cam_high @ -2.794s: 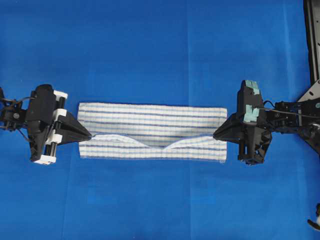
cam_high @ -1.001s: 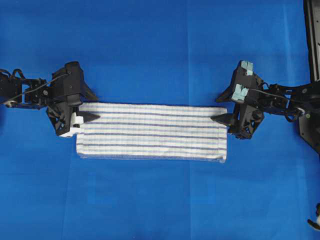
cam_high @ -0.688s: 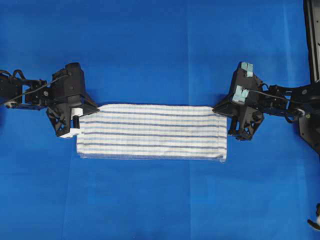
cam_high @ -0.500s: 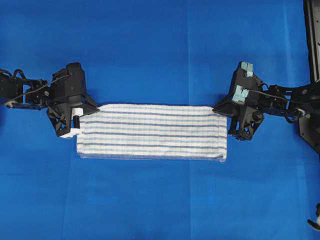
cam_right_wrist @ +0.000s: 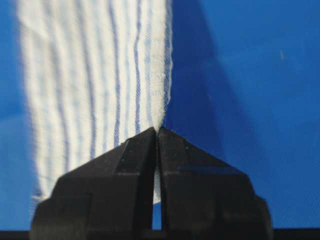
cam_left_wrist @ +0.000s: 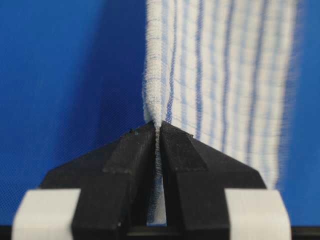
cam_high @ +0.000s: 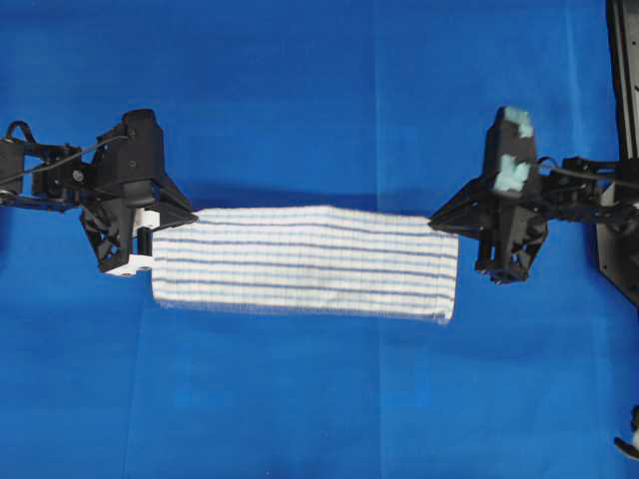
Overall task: Fold the blue towel.
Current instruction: 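Lift the strip and rotate it vertical, right gripper moving to the top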
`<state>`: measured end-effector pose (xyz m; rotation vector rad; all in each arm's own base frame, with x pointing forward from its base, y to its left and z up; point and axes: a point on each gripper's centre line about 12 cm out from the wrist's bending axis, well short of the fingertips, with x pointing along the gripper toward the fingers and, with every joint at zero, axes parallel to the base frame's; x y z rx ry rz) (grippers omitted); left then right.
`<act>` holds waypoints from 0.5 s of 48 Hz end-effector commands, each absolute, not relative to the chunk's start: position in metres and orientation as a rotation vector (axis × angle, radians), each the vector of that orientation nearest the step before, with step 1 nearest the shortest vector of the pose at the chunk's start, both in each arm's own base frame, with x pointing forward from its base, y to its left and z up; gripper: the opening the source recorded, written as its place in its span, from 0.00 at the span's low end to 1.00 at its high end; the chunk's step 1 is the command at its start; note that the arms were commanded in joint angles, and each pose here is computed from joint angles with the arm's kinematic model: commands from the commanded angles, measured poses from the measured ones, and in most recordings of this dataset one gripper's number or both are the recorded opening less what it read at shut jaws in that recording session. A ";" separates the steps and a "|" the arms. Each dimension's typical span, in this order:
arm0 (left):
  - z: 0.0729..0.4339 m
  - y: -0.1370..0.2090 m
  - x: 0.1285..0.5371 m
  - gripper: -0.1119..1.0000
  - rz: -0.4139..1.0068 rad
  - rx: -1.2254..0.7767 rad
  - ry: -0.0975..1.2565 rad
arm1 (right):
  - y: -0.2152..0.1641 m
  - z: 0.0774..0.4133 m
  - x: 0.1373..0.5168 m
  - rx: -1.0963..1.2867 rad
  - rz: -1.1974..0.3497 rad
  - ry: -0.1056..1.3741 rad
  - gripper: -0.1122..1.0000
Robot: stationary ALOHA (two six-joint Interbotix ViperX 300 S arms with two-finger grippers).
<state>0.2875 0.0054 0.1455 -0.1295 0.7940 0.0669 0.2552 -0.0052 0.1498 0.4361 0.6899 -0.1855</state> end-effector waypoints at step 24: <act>0.184 -0.033 0.324 0.12 0.023 -0.340 0.634 | -0.063 0.182 0.284 0.405 -0.320 0.583 0.11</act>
